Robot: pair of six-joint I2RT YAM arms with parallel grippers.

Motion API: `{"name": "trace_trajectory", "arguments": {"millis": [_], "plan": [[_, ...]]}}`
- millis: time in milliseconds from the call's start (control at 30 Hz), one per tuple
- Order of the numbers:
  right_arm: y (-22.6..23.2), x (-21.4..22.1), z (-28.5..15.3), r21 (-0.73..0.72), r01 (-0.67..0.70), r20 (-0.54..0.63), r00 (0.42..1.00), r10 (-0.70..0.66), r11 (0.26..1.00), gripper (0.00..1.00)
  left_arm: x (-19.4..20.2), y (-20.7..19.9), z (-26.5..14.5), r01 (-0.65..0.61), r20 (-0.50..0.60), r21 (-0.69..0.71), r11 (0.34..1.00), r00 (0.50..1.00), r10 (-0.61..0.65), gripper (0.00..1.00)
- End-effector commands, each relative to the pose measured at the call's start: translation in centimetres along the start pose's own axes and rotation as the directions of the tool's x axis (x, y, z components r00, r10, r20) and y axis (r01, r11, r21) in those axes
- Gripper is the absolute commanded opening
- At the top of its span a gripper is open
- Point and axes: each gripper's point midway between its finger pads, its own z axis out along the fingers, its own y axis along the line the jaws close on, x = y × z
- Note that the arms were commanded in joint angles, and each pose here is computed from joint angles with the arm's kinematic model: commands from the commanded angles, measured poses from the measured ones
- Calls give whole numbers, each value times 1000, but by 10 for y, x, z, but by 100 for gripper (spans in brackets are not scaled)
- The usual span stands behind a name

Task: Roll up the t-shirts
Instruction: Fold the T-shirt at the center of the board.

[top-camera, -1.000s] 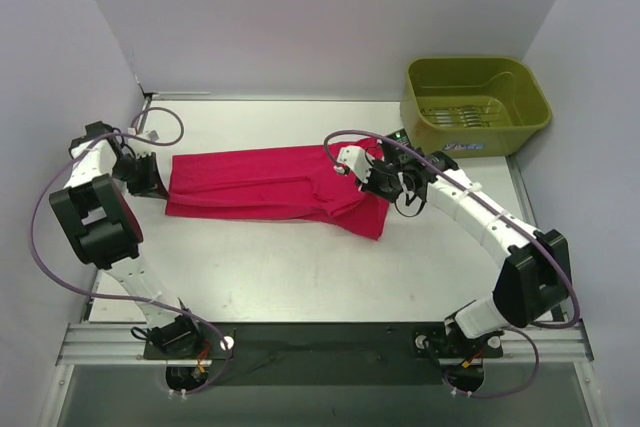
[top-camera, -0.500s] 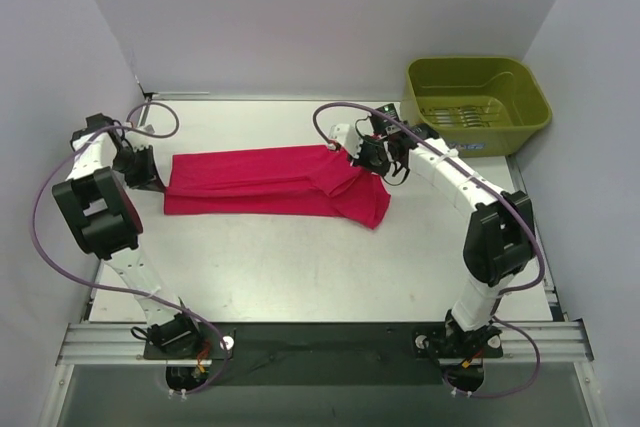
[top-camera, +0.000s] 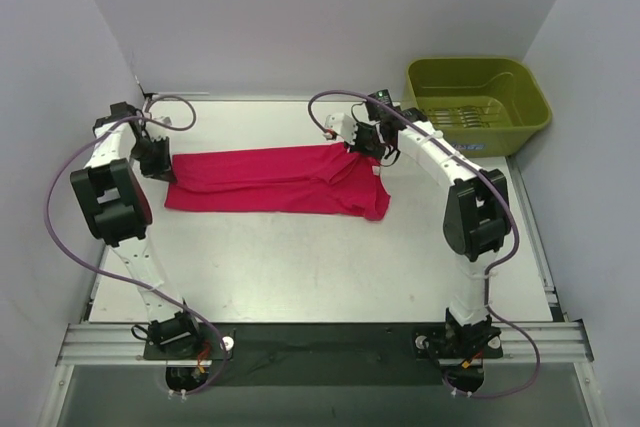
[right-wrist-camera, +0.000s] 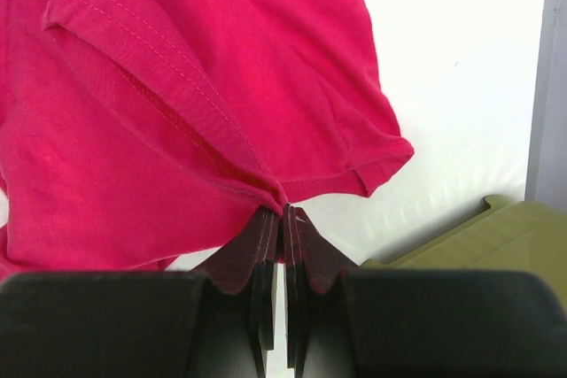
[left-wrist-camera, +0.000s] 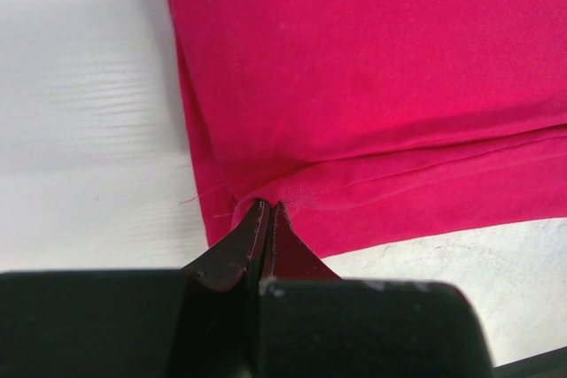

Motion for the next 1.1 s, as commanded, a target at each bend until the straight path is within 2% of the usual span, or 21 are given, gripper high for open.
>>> {"name": "trace_trajectory", "arguments": {"millis": [0,733,800,833,867,900,967,1067], "plan": [[-10,-3,-2,-3,28,4,1000,-28,1000,0,-21,5,-8,-13,55,-53,999,998,16,0],[-37,-7,32,42,30,-25,999,-29,999,0,-18,35,-8,45,59,-171,984,998,-36,0],[-44,-4,36,79,14,-46,999,-11,997,1,-22,35,-11,50,73,-177,983,997,-37,9],[-51,-8,33,120,-33,-40,998,38,992,6,-24,36,-14,57,80,-190,980,996,-42,15],[-66,-12,30,180,-58,-27,998,64,982,24,-26,36,-16,64,87,-191,979,995,-48,21],[-75,-15,26,219,-91,-22,995,98,972,30,-33,33,-25,71,111,-191,979,993,-51,29],[-99,-22,-1,317,-197,17,979,202,928,39,-46,19,-47,54,179,-145,988,984,-27,35],[-88,-16,-28,303,-289,50,956,288,908,45,-57,-1,-75,23,262,-101,995,965,4,44]]}}
